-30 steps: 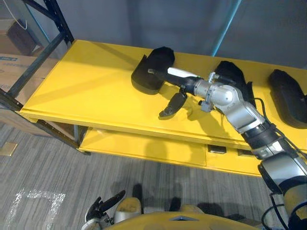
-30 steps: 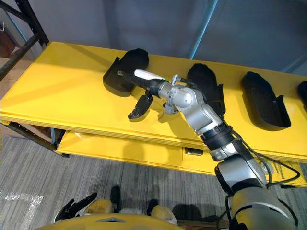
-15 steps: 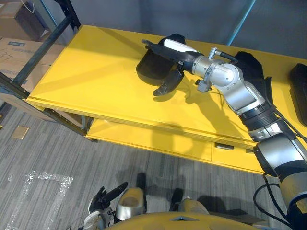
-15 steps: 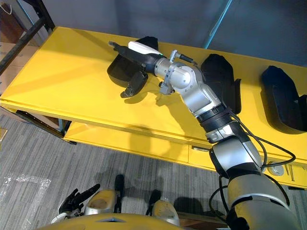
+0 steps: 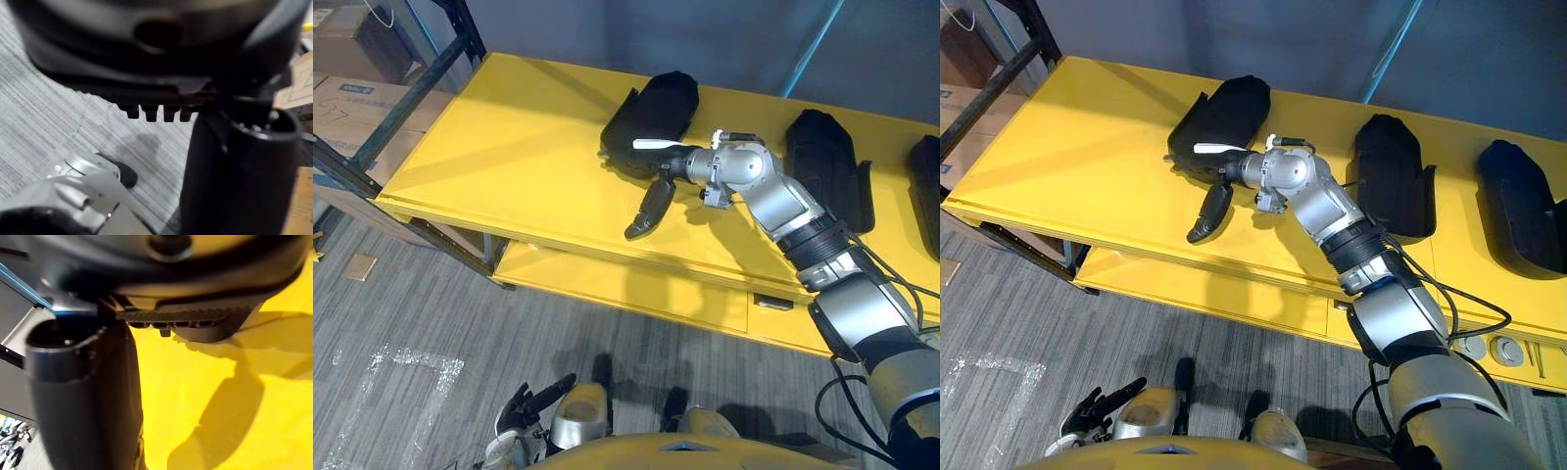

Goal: Walk over and take three plastic housings, then place them on the shelf

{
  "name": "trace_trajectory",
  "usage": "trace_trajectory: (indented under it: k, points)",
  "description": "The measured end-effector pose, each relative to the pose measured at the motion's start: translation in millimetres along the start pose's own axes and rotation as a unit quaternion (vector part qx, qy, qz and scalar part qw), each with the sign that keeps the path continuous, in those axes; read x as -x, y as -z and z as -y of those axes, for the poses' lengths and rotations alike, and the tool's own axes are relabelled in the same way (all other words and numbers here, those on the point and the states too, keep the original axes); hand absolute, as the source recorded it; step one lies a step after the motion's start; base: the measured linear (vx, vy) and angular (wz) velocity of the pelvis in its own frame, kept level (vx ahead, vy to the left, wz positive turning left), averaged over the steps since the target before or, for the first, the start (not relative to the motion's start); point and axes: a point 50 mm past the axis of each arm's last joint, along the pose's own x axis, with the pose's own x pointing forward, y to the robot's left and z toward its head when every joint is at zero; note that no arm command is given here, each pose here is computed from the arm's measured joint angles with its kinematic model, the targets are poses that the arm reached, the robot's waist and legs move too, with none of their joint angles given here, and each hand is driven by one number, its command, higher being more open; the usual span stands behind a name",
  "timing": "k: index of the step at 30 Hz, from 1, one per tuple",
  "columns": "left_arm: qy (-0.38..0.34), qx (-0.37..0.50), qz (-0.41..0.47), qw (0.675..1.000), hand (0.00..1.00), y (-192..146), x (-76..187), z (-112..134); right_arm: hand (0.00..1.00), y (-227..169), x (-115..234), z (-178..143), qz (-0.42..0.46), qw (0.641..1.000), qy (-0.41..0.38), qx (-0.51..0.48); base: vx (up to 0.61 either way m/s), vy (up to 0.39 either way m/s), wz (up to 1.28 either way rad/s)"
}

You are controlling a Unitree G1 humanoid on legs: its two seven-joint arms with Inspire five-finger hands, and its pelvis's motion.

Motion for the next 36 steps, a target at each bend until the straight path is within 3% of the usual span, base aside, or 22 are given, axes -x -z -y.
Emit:
trace_trajectory:
  k: [20,36]
  points:
    - [-0.007,-0.033,0.0,0.999,1.0,-5,-1,-8,1.0,11,-2,-24,0.011,1.0,-0.027,0.0,0.0,-0.001,-0.03]
    - [-0.019,-0.076,0.001,0.997,1.0,-11,-2,-18,1.0,5,7,-47,0.027,0.993,-0.087,0.073,0.0,0.0,0.0]
